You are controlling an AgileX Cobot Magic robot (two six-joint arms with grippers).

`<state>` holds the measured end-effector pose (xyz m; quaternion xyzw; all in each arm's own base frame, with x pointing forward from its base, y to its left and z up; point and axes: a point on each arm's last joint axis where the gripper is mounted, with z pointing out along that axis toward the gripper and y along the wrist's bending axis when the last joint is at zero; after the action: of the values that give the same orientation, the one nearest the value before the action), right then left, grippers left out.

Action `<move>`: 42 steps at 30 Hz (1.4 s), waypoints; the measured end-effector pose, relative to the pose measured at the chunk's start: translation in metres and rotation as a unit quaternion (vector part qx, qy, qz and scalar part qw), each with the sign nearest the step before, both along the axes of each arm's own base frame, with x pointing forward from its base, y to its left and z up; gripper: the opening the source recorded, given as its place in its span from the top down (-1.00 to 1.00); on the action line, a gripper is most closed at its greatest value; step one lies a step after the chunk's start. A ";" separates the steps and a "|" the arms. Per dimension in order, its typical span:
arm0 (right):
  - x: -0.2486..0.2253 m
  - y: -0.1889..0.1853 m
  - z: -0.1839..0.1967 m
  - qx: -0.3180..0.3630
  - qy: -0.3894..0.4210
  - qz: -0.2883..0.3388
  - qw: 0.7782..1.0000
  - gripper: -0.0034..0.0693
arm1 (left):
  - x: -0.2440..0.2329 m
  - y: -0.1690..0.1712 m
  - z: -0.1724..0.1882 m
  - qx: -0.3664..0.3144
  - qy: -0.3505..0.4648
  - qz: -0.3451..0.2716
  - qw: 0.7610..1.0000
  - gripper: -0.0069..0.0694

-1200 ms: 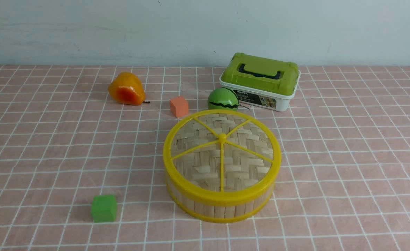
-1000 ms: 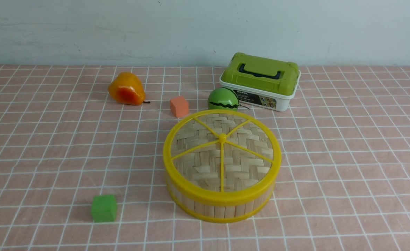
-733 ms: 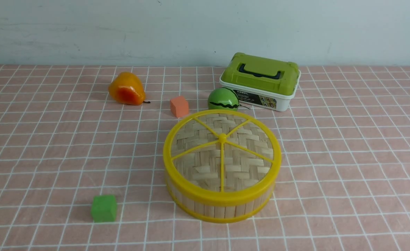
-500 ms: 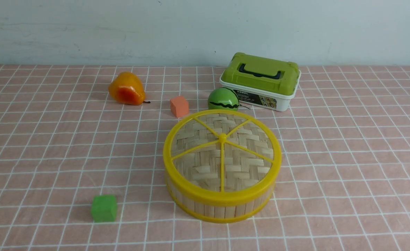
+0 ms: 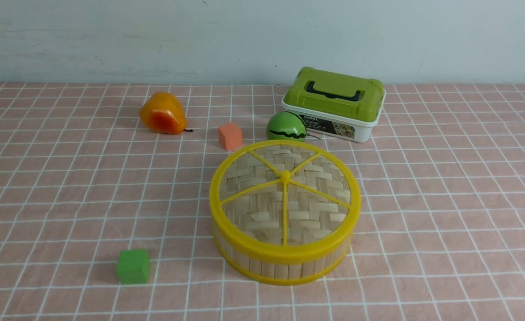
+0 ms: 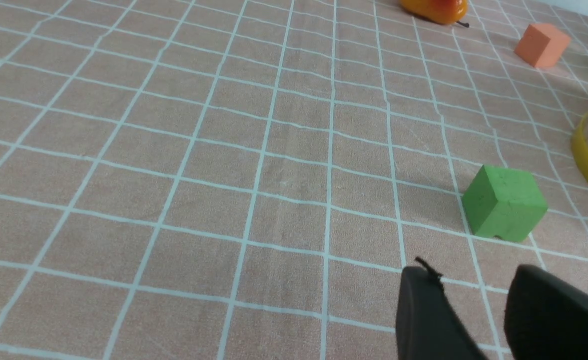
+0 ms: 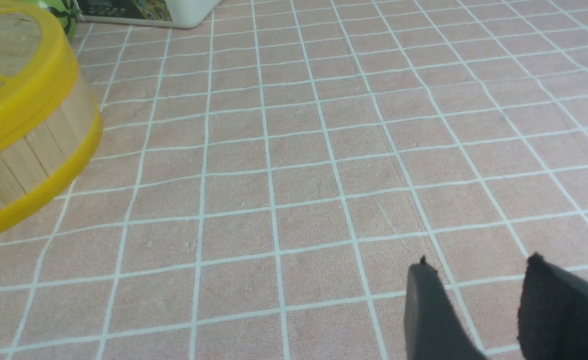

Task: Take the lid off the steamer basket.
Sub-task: Use the right arm to lift the lid of the steamer

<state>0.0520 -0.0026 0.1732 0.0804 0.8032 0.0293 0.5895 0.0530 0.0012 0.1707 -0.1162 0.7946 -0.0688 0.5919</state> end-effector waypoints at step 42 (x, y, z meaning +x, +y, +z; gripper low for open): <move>0.096 0.055 0.255 -0.053 0.203 0.358 0.910 0.91 | 0.000 0.000 0.000 0.000 0.000 0.000 1.000 0.19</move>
<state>0.1481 0.0523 0.4280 -0.2395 0.8810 0.1784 0.3670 0.0530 0.0012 0.1707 -0.1162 0.7946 -0.0688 0.5919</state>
